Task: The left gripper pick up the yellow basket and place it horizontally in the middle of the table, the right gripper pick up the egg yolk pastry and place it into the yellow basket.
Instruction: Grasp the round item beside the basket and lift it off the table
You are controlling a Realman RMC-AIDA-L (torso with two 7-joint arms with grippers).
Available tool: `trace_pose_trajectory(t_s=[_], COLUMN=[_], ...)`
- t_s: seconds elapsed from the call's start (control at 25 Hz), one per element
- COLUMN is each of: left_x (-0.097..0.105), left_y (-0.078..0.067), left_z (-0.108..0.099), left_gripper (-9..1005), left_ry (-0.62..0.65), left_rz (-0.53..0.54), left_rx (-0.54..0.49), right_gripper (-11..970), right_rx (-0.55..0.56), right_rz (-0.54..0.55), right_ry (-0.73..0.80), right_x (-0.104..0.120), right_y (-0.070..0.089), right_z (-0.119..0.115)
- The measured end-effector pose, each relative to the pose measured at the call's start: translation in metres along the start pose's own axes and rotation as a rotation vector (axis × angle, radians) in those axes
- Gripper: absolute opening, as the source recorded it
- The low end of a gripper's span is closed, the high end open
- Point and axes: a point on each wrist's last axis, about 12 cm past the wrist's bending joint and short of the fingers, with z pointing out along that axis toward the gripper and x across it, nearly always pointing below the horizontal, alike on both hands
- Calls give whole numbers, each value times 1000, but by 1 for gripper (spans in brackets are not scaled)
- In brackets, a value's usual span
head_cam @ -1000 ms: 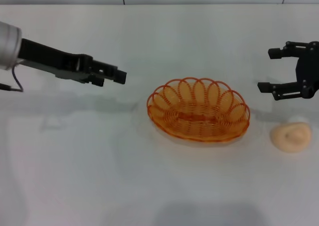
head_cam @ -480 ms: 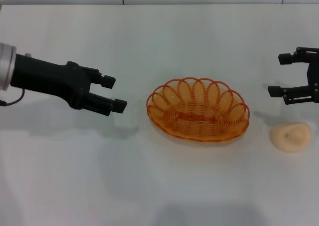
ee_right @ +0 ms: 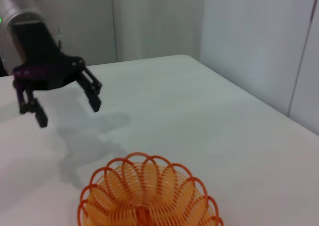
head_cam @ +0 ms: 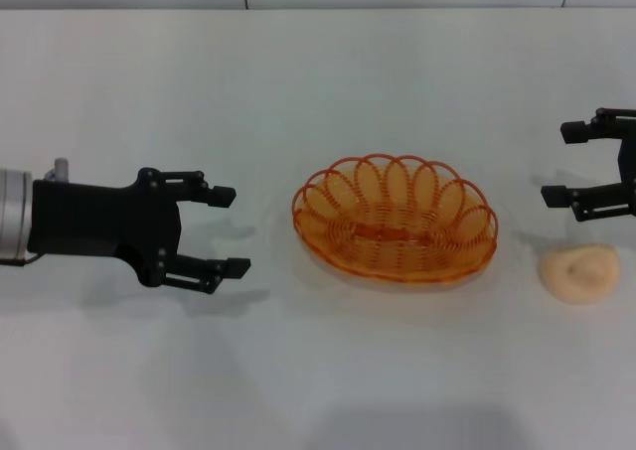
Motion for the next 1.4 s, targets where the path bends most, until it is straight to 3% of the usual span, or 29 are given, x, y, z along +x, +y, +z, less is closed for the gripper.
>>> trace_pose_trajectory(t_s=[0.32, 0.6, 0.96, 1.4], left_x=[8, 7, 4, 3], left_y=[-15, -16, -16, -19], left_z=[-1, -4, -1, 3], left_gripper=[846, 846, 846, 846], left_ry=[-37, -54, -57, -70], left_rz=[50, 46, 13, 0], left_rx=[45, 48, 67, 84], right_gripper=[845, 845, 844, 844], right_rx=[-124, -160, -206, -184], right_rz=[-24, -1, 0, -30], right_ry=[100, 275, 505, 593], right_x=[-16, -30, -33, -20], right_y=[-1, -13, -11, -5], right_z=[-9, -7, 14, 40])
